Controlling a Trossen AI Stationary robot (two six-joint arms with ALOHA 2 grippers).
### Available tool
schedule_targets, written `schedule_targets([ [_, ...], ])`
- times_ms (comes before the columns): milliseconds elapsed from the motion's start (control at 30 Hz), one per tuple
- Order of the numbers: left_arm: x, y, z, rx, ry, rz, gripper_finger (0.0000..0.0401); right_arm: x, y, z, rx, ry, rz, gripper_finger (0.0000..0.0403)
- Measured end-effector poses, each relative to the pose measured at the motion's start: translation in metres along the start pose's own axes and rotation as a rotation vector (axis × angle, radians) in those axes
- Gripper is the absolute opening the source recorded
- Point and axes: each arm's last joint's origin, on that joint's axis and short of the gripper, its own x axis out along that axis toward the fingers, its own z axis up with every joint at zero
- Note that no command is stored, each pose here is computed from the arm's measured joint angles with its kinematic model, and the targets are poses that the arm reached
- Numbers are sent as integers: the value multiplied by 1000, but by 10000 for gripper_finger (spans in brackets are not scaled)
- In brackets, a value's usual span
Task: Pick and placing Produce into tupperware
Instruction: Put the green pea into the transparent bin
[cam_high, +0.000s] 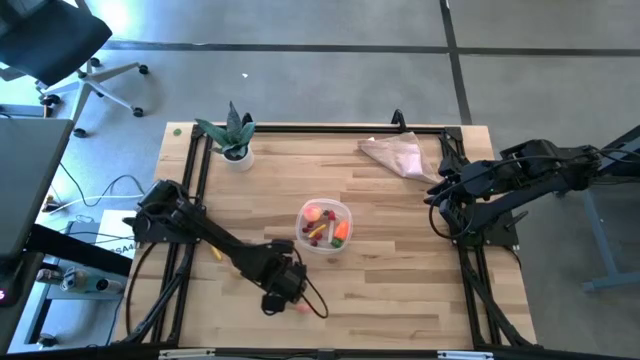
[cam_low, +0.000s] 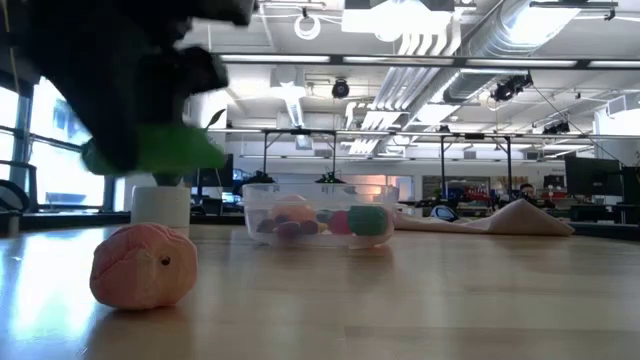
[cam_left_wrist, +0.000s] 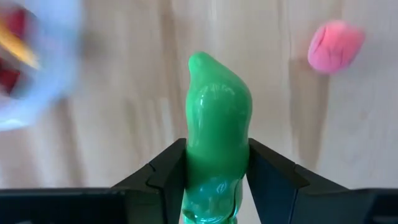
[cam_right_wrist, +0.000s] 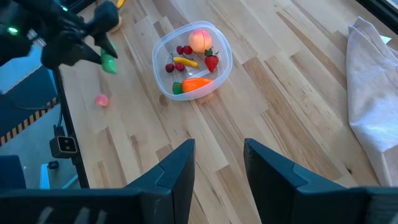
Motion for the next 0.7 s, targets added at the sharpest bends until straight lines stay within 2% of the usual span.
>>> schedule_targets([
  [133,-24,14,18,7,-29,70,141,0,0,0,0,0,0,130],
  [267,-50,44,39,-48,-60,138,141,0,0,0,0,0,0,130],
  [500,-90,111,72,-113,-177,162,141,0,0,0,0,0,0,130],
  [600,-95,141,79,-120,-212,154,140,0,0,0,0,0,0,130],
  [700,-87,166,84,-148,-218,86,140,0,0,0,0,0,0,130],
])
